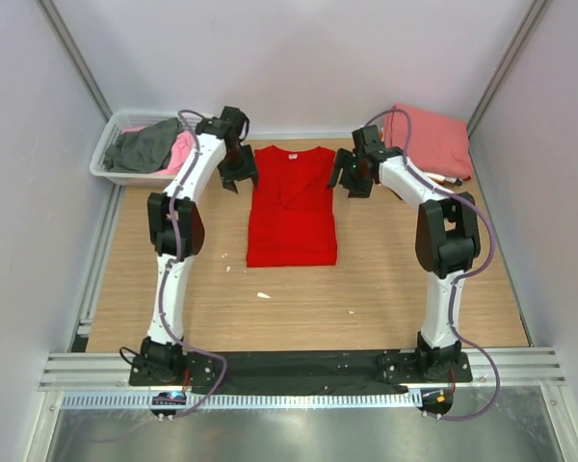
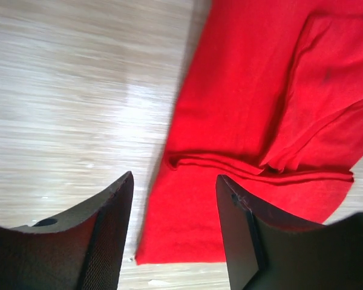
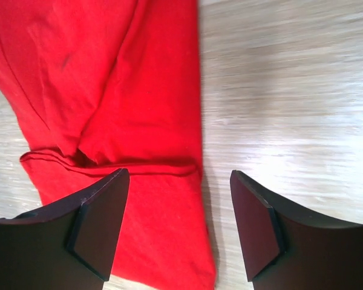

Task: Fold and stack the t-shirts
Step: Fold the tshirt

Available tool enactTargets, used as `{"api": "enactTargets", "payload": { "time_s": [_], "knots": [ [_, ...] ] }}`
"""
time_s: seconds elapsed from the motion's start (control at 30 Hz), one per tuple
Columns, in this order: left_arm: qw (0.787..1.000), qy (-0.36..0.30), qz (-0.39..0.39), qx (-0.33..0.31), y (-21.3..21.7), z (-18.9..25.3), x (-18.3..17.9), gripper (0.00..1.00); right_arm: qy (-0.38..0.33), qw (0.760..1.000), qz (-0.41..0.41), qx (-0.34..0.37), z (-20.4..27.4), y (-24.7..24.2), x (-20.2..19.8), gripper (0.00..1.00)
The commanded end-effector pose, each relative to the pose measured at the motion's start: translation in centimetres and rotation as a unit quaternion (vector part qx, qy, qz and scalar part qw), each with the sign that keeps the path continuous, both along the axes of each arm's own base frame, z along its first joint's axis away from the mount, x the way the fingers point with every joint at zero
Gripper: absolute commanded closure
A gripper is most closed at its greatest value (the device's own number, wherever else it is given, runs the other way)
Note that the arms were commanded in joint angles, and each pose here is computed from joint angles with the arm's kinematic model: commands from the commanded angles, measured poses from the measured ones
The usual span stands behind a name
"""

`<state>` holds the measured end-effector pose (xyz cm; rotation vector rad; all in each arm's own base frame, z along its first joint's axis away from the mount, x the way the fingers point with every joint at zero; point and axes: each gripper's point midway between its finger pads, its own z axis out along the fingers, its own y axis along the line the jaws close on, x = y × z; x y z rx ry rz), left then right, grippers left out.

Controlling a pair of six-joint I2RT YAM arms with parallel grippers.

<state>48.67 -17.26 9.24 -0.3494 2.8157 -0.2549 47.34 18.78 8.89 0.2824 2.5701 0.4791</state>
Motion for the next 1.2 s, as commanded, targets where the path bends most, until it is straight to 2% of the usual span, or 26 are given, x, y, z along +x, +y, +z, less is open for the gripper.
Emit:
{"api": "enactTargets", "payload": {
  "time_s": [0.0,0.17,0.2,0.23,0.27,0.37,0.4,0.47,0.57,0.9,1.17],
  "knots": [
    [1.0,-0.015,-0.002,-0.003,2.1,5.5,-1.9,0.41,-0.04,0.999,-0.001,0.003,5.3,-0.9,-1.4,0.25],
    [0.999,-0.031,0.006,-0.028,2.3,5.9,-5.6,0.42,-0.026,0.998,0.009,0.047,4.7,-0.6,-6.3,0.24],
    [0.999,-0.012,0.005,-0.037,2.5,4.8,-8.4,0.43,-0.015,0.997,0.021,0.066,3.7,-0.3,-8.3,0.24],
    [0.999,-0.009,0.004,-0.049,2.3,4.2,-9.4,0.44,-0.011,0.997,0.023,0.076,3.4,-0.3,-9.2,0.24],
    [0.998,0.007,0.011,-0.061,2.1,1.5,-11.0,0.45,0.017,0.996,0.019,0.083,1.4,-0.5,-11.2,0.24],
    [0.991,-0.03,-0.002,-0.128,0.4,2.2,-12.6,0.47,0.011,0.992,0.03,0.12,1.4,0.1,-13.2,0.25],
    [0.992,-0.007,0.0,-0.127,0.4,0.3,-14.5,0.46,0.022,0.991,0.026,0.128,0.2,0.1,-14.4,0.25],
    [0.991,-0.012,0.0,-0.13,0.5,-0.8,-15.8,0.46,0.035,0.99,0.025,0.137,-0.8,-0.1,-16.0,0.27],
    [0.99,-0.025,0.004,-0.142,0.3,-1.4,-16.3,0.46,0.039,0.987,0.023,0.151,-1.6,0.2,-16.7,0.3],
    [0.99,-0.003,0.011,-0.143,0.3,-5.3,-18.1,0.48,0.063,0.984,0.025,0.165,-4.2,0.8,-17.5,0.39],
    [0.99,0.007,0.004,-0.139,-0.6,-7.0,-18.6,0.52,0.075,0.983,0.029,0.165,-5.5,1.6,-17.5,0.52]
  ]
}}
